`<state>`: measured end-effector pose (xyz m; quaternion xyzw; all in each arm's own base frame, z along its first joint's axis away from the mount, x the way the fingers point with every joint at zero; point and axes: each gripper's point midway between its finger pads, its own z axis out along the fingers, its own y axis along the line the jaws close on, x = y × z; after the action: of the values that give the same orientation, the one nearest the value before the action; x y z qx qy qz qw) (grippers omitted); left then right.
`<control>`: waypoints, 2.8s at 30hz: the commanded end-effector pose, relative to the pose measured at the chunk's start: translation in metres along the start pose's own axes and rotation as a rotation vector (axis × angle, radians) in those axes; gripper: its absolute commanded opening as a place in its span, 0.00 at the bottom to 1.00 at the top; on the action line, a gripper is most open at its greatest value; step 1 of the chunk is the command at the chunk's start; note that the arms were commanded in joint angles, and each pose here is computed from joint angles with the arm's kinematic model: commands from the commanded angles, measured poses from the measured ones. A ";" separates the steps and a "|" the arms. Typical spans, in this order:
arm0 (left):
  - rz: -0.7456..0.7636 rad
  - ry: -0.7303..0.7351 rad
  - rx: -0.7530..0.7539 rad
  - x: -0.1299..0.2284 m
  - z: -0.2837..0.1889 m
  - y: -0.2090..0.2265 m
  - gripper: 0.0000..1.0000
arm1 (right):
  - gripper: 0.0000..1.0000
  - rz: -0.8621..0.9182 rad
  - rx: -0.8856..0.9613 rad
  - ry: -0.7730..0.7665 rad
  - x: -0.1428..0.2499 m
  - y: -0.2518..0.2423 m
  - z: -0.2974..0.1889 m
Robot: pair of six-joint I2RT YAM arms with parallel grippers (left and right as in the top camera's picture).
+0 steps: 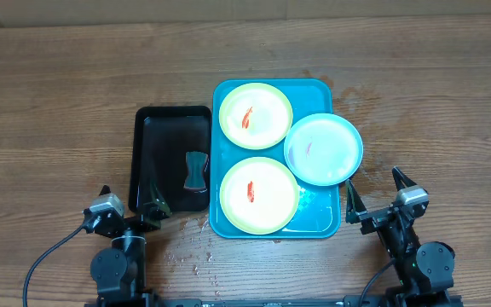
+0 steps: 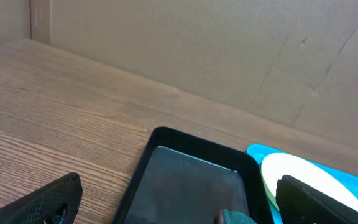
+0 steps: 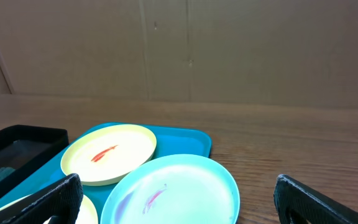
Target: Clean dirty plates on tray and stack at the side
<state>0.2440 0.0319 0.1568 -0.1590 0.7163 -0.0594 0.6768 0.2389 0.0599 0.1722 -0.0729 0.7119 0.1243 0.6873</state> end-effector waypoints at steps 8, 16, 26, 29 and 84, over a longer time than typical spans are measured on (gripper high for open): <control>0.022 0.003 0.006 0.001 0.000 -0.001 1.00 | 1.00 0.002 0.006 -0.003 0.002 -0.001 0.000; 0.022 0.003 0.006 0.001 0.000 -0.001 1.00 | 1.00 0.003 0.006 -0.003 0.002 -0.001 0.000; 0.022 0.003 0.006 0.001 0.000 -0.001 1.00 | 1.00 0.003 0.006 -0.003 0.002 -0.001 0.000; 0.022 0.003 0.006 0.001 0.000 -0.001 1.00 | 1.00 0.003 0.006 -0.003 0.002 -0.001 0.000; 0.106 0.142 0.202 -0.114 -0.027 -0.077 1.00 | 1.00 0.093 -0.079 -0.198 -0.105 0.019 -0.021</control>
<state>0.2258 -0.0071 0.2672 -0.0726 0.7483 -0.1184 0.6487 0.2247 0.0672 0.2449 -0.0651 0.6532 0.1789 0.7328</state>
